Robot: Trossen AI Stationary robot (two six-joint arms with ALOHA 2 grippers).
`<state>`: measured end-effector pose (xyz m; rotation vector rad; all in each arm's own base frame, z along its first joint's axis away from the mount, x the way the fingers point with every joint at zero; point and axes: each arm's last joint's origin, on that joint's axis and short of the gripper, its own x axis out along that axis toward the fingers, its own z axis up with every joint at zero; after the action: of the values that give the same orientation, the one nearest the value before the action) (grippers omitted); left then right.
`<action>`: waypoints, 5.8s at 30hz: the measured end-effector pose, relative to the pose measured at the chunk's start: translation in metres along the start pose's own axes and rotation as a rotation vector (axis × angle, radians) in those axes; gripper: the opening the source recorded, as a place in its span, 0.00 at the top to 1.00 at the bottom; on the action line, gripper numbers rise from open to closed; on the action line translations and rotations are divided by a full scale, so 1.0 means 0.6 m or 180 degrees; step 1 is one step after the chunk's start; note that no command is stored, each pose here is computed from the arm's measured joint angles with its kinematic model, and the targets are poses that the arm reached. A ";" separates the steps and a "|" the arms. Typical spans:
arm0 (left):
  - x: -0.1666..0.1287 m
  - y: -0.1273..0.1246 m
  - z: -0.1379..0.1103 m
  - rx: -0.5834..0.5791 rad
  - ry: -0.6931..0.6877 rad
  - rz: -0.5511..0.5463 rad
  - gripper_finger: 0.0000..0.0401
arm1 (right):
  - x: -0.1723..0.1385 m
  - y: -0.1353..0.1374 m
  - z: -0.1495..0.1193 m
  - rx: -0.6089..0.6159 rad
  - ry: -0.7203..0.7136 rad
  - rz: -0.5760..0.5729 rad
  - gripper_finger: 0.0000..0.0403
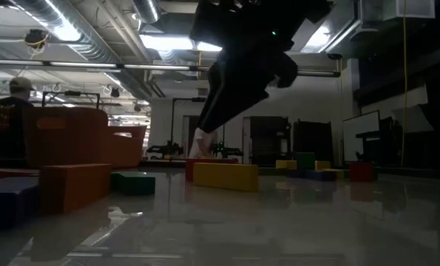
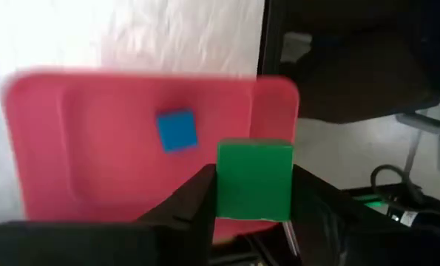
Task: Sort blocks by size
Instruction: Put the small green block into the red bin, then put the small red block into the red bin
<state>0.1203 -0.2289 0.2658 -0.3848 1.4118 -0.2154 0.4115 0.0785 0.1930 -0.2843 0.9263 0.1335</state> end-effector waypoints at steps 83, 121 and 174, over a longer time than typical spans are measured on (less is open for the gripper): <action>0.021 0.031 0.025 0.0402 -0.0743 0.1089 0.74 | 0.013 0.028 0.134 -0.0127 -0.0655 -0.0790 0.65; -0.140 0.112 0.071 -0.0404 -0.2951 0.1318 0.53 | -0.031 0.003 0.195 -0.1953 -0.0979 -0.1510 0.66; -0.178 0.135 0.085 -0.0429 -0.2908 0.1012 0.70 | -0.051 -0.004 0.222 -0.2140 -0.1406 -0.2015 0.43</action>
<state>0.1477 -0.1080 0.3382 -0.3012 0.5658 0.2957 0.4964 0.1160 0.2935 -1.1085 0.2947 -0.0836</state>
